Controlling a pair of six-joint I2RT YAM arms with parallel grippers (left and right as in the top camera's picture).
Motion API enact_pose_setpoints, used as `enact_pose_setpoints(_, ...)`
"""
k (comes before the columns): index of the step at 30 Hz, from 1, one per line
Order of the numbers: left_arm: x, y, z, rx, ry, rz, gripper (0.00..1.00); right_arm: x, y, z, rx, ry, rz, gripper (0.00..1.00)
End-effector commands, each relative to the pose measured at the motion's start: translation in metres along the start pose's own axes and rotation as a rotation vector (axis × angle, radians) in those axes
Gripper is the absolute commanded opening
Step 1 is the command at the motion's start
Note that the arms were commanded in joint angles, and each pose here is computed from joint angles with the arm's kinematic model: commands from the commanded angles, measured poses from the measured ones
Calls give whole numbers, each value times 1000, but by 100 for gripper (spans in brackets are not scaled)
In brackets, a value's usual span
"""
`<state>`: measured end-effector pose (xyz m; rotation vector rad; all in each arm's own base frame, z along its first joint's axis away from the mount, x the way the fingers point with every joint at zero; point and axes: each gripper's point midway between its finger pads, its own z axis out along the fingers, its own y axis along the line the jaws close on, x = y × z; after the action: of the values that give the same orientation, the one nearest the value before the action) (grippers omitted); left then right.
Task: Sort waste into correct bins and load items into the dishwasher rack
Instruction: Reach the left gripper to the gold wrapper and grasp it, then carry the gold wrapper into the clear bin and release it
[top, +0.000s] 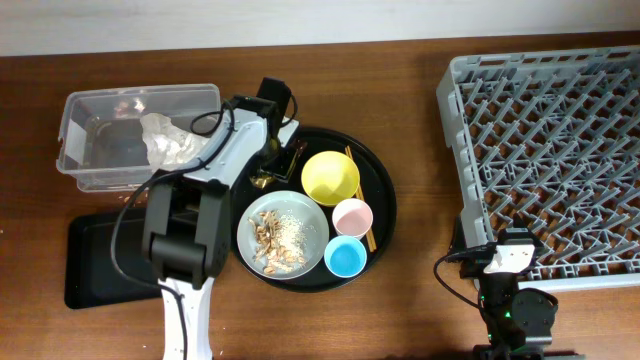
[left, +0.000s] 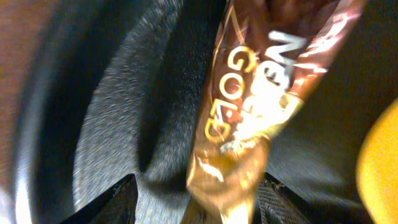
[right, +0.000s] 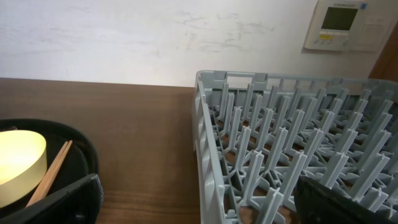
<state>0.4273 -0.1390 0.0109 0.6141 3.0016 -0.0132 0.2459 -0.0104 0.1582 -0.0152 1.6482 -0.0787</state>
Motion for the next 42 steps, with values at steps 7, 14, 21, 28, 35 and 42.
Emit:
enact_pose_setpoints(7, -20, 2, -14, -7, -44, -26, 14, 3, -2, 0, 10, 6, -2, 99)
enact_pose_setpoints(14, -37, 4, -62, 1, -83, -126, 1, 3, -2, 0, 10, 6, -2, 99)
enact_pose_setpoints(21, -53, 57, -115, -8, -190, -611, 1, 3, -2, 0, 10, 6, -2, 99)
enact_pose_setpoints(28, 11, 157, -124, -28, -88, -1425, 1, 3, -2, 0, 10, 6, -2, 99)
enact_pose_setpoints(35, 46, 209, -126, -10, -60, -1679, 18, 3, -2, 0, 10, 6, -2, 99)
enact_pose_setpoints(42, 45, 218, -127, 7, -83, -1695, 60, 3, -2, 0, 10, 6, -2, 99)
